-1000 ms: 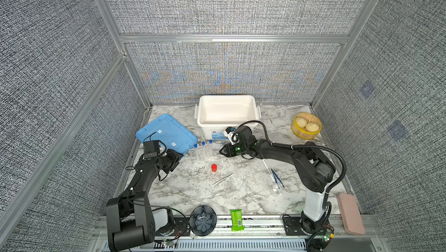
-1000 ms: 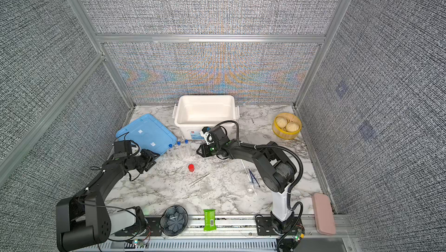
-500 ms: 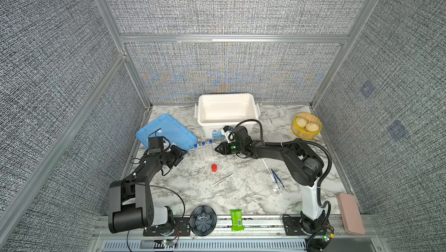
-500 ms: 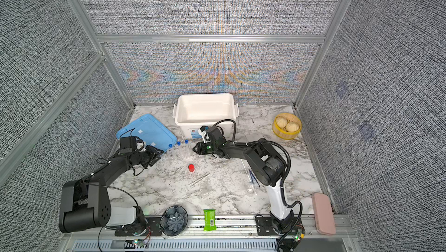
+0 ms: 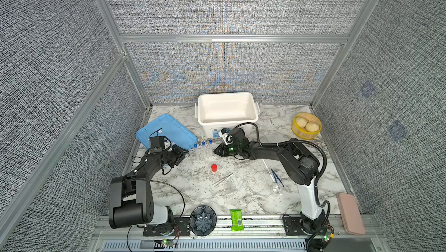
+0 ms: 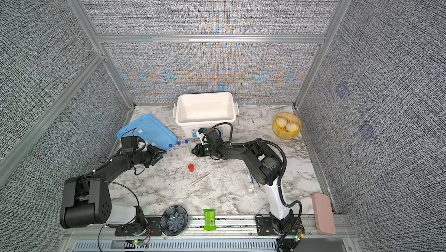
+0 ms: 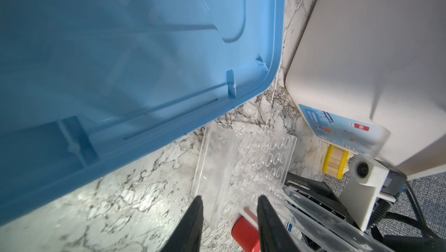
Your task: Organize the chemistry lab equipment
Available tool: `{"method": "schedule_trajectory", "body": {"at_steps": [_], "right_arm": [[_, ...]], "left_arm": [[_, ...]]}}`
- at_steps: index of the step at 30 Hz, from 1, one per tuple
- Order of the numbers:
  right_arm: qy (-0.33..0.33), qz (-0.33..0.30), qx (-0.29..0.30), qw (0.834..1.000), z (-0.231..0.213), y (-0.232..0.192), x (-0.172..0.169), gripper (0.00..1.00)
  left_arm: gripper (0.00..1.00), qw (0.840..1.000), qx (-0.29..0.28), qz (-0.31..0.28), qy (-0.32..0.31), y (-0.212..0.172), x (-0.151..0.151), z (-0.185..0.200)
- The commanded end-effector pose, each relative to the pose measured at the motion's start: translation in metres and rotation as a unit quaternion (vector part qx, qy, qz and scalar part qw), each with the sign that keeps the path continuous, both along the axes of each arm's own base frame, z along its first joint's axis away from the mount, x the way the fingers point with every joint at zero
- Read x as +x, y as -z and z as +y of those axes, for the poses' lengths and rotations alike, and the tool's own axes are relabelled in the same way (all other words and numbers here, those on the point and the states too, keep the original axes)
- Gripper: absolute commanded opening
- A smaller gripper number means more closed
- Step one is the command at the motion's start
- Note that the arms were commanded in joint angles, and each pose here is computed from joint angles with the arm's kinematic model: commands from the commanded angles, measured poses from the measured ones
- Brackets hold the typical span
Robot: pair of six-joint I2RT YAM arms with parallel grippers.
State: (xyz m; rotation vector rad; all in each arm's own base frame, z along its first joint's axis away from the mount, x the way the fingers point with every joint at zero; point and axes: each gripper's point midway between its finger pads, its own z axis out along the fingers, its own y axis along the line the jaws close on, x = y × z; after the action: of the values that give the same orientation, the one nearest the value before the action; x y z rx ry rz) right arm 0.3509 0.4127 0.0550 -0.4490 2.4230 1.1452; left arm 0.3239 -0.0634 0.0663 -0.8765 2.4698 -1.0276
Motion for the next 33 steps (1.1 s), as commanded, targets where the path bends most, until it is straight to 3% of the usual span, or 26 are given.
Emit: {"method": "schedule_trajectory", "body": {"at_steps": [1,23,33], "right_arm": [[0.001,-0.004,0.002,1.000,0.003,-0.002,0.000,0.20],[-0.019,-0.004,-0.001,1.000,0.015,-0.008,-0.020,0.13],[-0.005,-0.025,-0.006,1.000,0.006,-0.021,-0.023,0.16]], "left_arm": [[0.39,1.000,-0.008,-0.015,0.006,-0.006,0.006,-0.003],[0.35,1.000,-0.003,-0.005,0.016,0.001,0.005,-0.005],[0.34,1.000,0.005,0.000,0.023,0.002,0.004,-0.006]]}}
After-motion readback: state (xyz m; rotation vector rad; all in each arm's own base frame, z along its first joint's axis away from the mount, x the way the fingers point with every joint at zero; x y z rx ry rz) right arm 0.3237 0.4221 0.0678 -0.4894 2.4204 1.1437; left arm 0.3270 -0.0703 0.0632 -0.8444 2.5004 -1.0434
